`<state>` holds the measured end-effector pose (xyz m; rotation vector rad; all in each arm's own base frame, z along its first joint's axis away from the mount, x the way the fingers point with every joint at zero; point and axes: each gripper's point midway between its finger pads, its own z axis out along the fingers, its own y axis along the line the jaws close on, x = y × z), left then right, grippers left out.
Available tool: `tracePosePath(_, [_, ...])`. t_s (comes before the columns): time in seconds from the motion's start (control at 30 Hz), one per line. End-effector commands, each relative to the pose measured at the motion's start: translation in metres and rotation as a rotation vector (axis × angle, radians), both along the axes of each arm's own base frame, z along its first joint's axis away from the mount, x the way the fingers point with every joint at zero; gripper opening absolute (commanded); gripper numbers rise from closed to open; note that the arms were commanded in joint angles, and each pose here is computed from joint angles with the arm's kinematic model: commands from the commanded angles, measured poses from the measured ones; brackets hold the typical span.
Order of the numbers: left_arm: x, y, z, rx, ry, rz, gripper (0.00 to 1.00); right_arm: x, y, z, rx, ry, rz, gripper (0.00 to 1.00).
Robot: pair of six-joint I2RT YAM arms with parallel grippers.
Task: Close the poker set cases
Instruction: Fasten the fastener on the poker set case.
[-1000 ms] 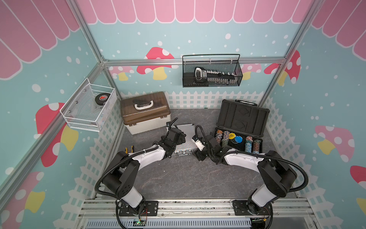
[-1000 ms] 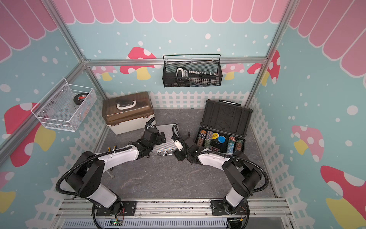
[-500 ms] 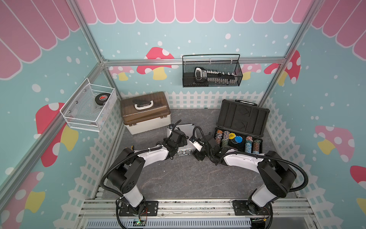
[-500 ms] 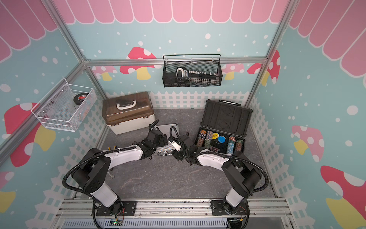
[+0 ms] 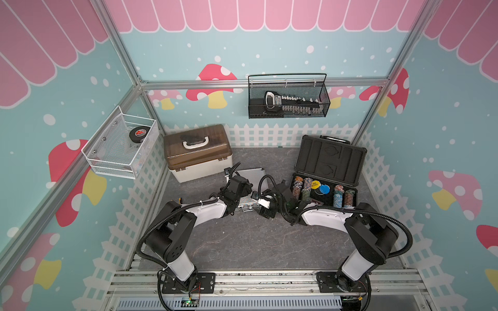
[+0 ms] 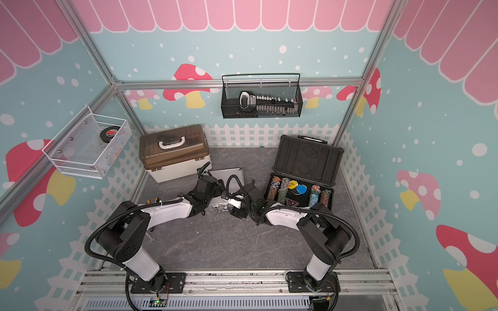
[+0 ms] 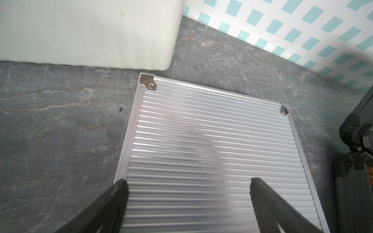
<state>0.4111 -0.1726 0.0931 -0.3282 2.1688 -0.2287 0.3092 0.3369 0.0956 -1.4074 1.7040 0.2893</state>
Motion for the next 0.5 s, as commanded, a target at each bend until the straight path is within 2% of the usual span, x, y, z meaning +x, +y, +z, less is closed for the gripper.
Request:
tracePosePath(0.0, [-0.023, 0.014, -0.043, 0.01, 0.14, 0.024, 0.94, 0.001, 0.017, 0.008, -0.012, -0.083, 0.085, 0.79])
tracePosePath(0.47, [-0.028, 0.017, -0.052, -0.016, 0.166, 0.038, 0.85, 0.004, 0.033, -0.005, -0.034, -0.127, 0.1, 0.8])
